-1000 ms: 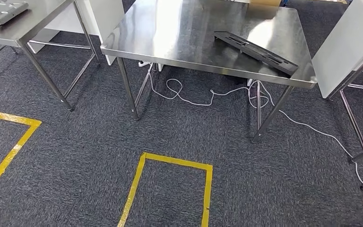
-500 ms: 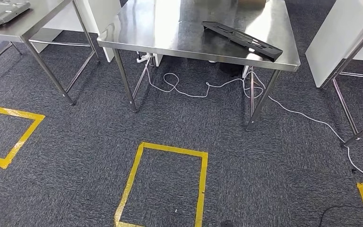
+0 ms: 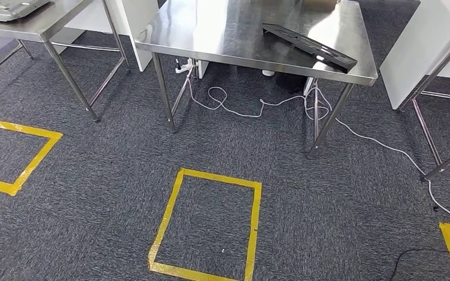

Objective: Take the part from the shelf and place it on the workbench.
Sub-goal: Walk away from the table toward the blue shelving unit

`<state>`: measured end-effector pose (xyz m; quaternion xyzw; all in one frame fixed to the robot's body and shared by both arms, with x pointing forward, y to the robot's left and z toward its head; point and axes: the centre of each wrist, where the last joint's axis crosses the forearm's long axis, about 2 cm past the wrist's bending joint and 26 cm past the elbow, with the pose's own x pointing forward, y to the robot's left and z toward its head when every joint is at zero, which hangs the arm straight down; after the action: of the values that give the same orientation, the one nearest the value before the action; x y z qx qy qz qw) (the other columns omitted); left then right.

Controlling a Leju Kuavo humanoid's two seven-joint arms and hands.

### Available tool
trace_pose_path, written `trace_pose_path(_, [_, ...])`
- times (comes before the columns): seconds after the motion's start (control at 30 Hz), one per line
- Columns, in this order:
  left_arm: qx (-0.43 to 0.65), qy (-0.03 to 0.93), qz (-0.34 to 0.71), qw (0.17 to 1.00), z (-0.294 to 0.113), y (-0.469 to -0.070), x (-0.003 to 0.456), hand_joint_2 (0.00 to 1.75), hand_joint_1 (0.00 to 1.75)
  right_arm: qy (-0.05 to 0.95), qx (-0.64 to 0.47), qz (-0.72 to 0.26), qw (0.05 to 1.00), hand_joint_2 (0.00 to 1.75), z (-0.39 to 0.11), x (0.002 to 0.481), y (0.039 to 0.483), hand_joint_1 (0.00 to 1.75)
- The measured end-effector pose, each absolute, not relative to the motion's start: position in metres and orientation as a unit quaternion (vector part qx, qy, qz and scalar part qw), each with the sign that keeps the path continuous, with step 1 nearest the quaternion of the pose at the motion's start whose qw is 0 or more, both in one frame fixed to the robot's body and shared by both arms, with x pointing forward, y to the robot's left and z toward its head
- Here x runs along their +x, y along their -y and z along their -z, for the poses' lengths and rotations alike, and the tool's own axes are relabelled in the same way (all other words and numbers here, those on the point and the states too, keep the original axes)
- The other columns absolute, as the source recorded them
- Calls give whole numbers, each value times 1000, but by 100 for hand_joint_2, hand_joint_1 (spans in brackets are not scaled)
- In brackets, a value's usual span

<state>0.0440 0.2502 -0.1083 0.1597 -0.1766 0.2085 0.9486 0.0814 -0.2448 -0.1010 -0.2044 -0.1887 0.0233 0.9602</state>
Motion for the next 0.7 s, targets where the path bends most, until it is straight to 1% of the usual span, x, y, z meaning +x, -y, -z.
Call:
trace_pose_path(0.17, [157, 182, -184, 953, 108, -250, 45, 0, 0, 178, -207, -1, 962, 0, 103, 71, 248, 0])
trace_pose_path(0.7, [155, 180, -152, 959, 108, -251, 49, 0, 0, 161, -214, 23, 963, 0, 103, 70, 251, 0])
